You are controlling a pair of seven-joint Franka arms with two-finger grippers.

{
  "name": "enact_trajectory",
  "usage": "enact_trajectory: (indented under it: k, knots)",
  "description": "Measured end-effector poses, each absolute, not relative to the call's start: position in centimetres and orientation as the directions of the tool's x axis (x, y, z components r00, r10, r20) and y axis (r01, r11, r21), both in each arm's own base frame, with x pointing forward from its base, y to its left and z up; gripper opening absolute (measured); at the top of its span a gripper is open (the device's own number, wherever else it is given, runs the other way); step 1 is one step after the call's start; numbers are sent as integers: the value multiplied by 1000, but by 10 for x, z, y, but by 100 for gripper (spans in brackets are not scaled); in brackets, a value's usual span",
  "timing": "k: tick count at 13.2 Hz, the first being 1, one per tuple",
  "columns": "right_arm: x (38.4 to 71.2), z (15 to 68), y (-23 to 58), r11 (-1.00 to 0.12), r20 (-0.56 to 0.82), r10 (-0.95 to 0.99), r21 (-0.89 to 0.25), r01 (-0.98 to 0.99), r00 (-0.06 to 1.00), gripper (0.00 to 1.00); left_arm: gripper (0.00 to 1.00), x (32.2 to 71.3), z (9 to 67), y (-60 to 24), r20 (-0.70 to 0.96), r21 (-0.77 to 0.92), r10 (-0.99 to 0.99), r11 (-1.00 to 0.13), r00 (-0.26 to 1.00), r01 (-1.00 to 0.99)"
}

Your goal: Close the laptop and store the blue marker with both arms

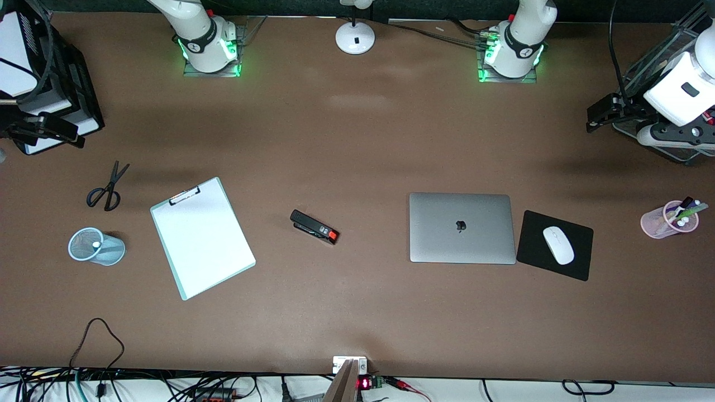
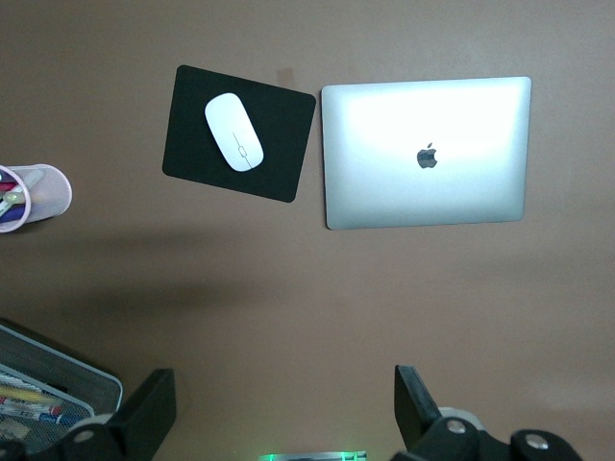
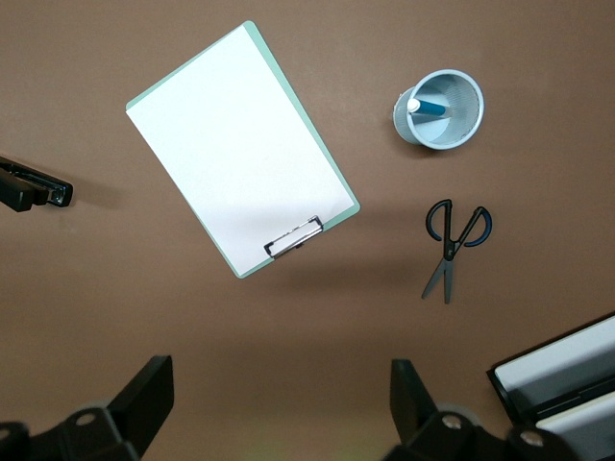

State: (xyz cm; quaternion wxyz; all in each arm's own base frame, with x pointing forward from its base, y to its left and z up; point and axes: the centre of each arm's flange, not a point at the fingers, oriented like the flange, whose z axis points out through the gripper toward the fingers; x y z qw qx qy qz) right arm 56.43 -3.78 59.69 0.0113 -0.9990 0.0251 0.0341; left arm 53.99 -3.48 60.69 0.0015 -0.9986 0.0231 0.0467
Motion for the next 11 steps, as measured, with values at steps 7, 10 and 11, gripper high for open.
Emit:
enact_trajectory:
  k: [7, 10, 11]
  knots:
    - [546, 609, -37, -999, -54, -46, -26, -48, 997, 100, 100, 540, 607, -35, -93, -1, -46, -999, 995, -46]
    - [546, 611, -37, -999, -51, -45, -26, -46, 998, 100, 100, 540, 607, -35, -93, -1, -46, -999, 995, -46]
    - [546, 611, -36, -999, -51, -44, -26, -45, 998, 100, 100, 540, 607, -35, -93, -1, -46, -999, 995, -46]
